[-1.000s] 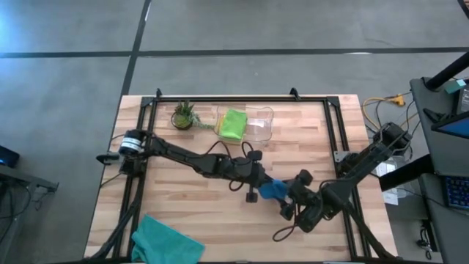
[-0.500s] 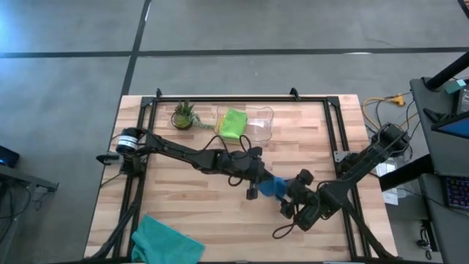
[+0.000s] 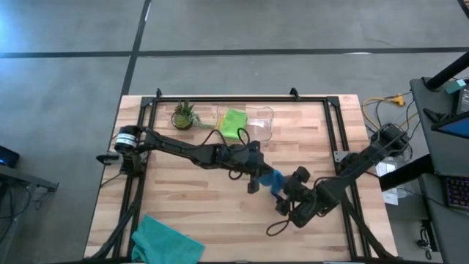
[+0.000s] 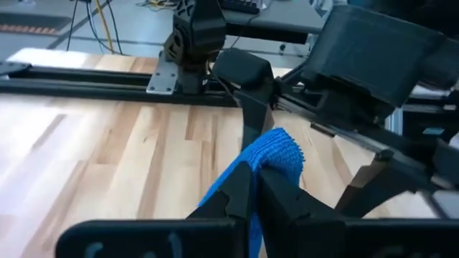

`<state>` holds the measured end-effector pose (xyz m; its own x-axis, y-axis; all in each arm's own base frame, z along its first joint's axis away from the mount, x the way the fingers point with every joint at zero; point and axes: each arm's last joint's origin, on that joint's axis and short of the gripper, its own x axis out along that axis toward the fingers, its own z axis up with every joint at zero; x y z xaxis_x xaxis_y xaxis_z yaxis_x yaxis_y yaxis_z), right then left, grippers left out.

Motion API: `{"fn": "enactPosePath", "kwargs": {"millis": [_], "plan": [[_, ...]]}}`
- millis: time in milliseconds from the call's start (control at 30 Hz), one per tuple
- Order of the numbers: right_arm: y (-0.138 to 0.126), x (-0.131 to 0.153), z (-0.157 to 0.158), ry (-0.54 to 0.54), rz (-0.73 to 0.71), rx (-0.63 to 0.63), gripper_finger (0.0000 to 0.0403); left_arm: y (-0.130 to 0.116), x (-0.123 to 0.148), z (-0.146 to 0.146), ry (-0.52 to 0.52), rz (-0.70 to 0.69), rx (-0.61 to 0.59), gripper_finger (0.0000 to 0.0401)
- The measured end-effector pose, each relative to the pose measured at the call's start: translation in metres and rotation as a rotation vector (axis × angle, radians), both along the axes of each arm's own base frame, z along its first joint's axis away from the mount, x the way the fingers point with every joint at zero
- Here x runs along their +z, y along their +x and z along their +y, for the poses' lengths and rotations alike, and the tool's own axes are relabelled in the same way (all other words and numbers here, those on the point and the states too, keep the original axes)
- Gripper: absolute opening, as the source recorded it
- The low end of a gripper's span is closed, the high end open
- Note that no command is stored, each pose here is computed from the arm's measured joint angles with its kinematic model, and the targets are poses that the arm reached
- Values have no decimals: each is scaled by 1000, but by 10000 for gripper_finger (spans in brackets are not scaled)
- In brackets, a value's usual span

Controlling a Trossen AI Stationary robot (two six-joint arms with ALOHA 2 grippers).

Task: Fold microfiber towels
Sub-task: Fold the blue microfiber towel

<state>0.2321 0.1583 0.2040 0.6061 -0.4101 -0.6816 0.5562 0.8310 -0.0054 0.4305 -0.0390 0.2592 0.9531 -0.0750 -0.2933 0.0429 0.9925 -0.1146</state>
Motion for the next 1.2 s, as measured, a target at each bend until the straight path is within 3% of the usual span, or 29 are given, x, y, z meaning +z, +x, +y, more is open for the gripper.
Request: {"fn": "enactPosePath", "kwargs": {"millis": [567, 967, 1200], "plan": [[29, 28, -32, -45, -24, -133, 327, 0, -3, 4, -57, 31, 29, 0], [14, 27, -38, -59, 99, -197, 326, -8, 16, 6, -61, -15, 32, 0], [13, 27, -36, -98, 125, -146, 314, -16, 32, 7, -55, -42, 29, 0]]}}
